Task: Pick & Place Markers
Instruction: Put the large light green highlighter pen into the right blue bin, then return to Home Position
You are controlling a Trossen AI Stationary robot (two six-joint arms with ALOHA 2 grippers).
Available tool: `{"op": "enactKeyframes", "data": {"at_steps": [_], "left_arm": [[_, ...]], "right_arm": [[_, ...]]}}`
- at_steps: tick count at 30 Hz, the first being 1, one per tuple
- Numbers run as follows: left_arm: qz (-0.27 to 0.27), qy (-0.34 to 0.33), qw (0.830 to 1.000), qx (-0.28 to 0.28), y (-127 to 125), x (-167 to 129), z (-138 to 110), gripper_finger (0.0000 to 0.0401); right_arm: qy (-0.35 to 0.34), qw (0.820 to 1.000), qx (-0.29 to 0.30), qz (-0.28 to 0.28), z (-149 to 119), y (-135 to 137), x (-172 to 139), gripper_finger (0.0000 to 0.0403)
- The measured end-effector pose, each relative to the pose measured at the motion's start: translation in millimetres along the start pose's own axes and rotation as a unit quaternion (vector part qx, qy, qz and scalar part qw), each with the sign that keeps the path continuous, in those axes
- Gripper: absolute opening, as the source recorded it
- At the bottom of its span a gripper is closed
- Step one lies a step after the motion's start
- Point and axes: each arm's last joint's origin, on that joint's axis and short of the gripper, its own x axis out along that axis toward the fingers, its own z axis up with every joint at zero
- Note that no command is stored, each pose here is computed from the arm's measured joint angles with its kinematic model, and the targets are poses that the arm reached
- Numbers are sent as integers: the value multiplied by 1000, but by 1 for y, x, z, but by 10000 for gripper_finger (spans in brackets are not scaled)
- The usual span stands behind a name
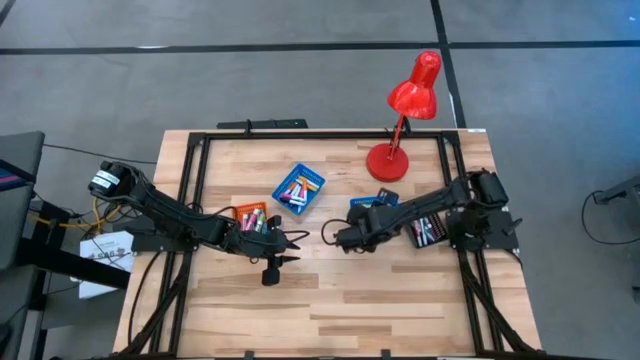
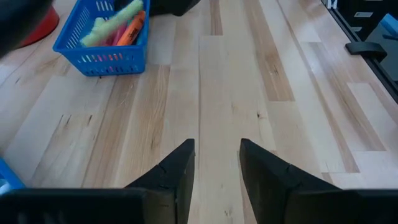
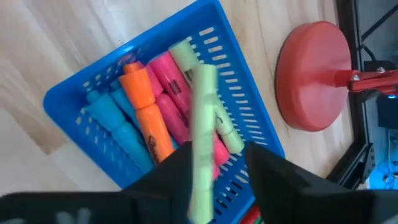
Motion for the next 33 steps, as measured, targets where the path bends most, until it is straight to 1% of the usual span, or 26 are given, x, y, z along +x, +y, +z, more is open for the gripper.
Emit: {"op": "enactKeyframes", "data": {"at_steps": [4, 7, 9, 11, 12, 14, 16, 18, 19, 21, 23, 24, 26, 28, 31, 32, 33], "left_arm": [[0, -1, 1000, 0, 0, 0, 0, 124], [0, -2, 1000, -1, 0, 0, 0, 124], [-1, -5, 1000, -1, 0, -1, 1, 124], [-1, -14, 1000, -4, 1, -4, 5, 124], [2, -23, 1000, -6, 1, -8, 8, 123], [1, -43, 999, -13, 4, -19, 15, 120], [-3, -64, 998, -23, 7, -36, 24, 117], [-7, -80, 996, -36, 11, -60, 31, 114], [-5, -86, 995, -41, 13, -73, 33, 112], [14, -108, 993, -52, 18, -100, 35, 110], [56, -139, 987, -57, 24, -127, 36, 106], [80, -152, 984, -55, 27, -139, 36, 105], [115, -185, 974, -70, 34, -159, 33, 102], [117, -204, 969, -81, 40, -171, 23, 99], [103, -209, 970, -68, 45, -173, -3, 97], [101, -205, 971, -68, 46, -170, -14, 97], [101, -203, 972, -70, 48, -167, -24, 97]], "right_arm": [[0, 1000, 2, 1, 0, 0, 0, 179], [15, 1000, 0, 24, 0, 1, -4, 206], [31, 999, 10, 36, -1, 0, -15, 217], [33, 999, 13, 31, -2, -1, -30, 225], [26, 999, 5, 24, -3, -2, -39, 227], [-10, 1000, -10, 2, -7, -5, -62, 229], [-64, 998, -14, -1, -14, -10, -87, 230], [-115, 992, -42, 17, -27, -18, -109, 229], [-149, 986, -65, 31, -34, -22, -121, 228], [-221, 970, -94, 46, -51, -31, -140, 226], [-289, 949, -100, 77, -68, -44, -155, 224], [-318, 938, -99, 95, -77, -54, -160, 223], [-382, 911, -72, 139, -96, -73, -164, 222], [-436, 882, -46, 174, -112, -90, -157, 221], [-511, 831, -2, 222, -132, -107, -132, 221], [-534, 812, 13, 234, -138, -110, -121, 221], [-563, 788, 30, 248, -142, -112, -111, 221]]}}
